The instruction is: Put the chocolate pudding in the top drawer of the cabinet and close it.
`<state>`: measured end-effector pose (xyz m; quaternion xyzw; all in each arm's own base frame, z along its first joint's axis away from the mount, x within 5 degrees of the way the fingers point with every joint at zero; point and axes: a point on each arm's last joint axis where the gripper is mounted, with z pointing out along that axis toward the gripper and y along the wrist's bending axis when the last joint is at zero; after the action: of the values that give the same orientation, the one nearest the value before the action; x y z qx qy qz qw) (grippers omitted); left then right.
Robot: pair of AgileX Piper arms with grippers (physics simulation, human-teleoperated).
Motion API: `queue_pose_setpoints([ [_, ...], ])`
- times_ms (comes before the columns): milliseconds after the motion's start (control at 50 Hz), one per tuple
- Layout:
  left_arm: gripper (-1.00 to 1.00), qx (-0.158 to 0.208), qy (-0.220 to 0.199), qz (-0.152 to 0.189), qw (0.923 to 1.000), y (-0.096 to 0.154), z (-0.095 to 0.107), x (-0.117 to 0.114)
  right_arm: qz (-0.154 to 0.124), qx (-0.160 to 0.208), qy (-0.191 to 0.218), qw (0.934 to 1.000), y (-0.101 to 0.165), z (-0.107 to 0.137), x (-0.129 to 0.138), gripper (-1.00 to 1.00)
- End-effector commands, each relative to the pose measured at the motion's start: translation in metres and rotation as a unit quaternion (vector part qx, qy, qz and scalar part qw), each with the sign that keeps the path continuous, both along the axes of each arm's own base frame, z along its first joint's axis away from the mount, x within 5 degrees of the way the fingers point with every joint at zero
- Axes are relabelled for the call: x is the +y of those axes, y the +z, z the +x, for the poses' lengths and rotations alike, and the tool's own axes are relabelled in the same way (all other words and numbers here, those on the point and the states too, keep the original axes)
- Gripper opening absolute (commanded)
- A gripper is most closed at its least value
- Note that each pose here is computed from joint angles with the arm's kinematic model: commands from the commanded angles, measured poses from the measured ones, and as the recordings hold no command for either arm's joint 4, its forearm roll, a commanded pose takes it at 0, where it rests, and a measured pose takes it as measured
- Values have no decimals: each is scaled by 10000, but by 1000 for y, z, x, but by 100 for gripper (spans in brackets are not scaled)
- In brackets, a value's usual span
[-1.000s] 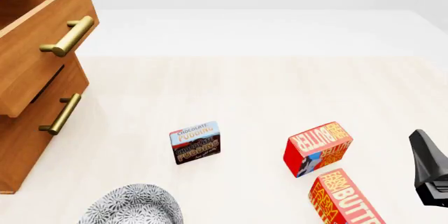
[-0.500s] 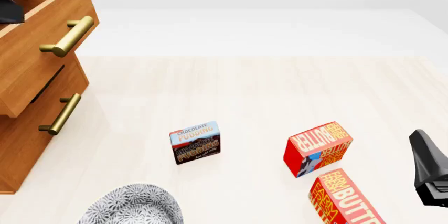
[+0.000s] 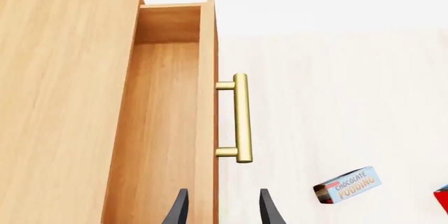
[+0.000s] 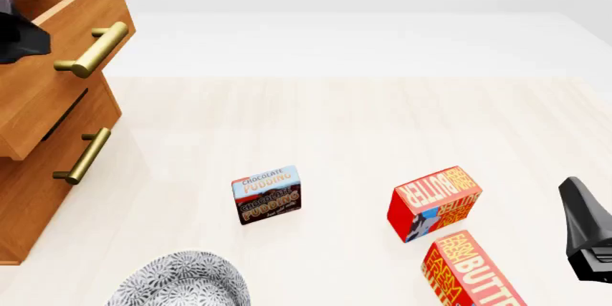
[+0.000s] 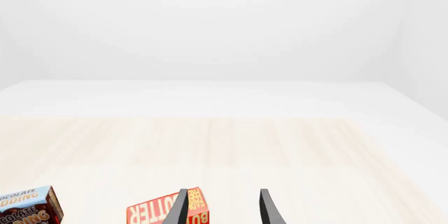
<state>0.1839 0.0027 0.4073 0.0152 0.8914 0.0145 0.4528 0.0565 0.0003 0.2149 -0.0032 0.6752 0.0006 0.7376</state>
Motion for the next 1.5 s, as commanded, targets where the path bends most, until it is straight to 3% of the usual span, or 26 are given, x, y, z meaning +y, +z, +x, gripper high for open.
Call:
queue_pose_setpoints([
  [20, 100, 181, 20, -118, 9998, -18, 10, -2, 3, 0, -2, 10000, 0, 0, 0, 100],
  [1500, 100, 569, -744, -19, 9956, -62, 23, -33, 3, 4, -4, 10000, 0, 0, 0, 100],
])
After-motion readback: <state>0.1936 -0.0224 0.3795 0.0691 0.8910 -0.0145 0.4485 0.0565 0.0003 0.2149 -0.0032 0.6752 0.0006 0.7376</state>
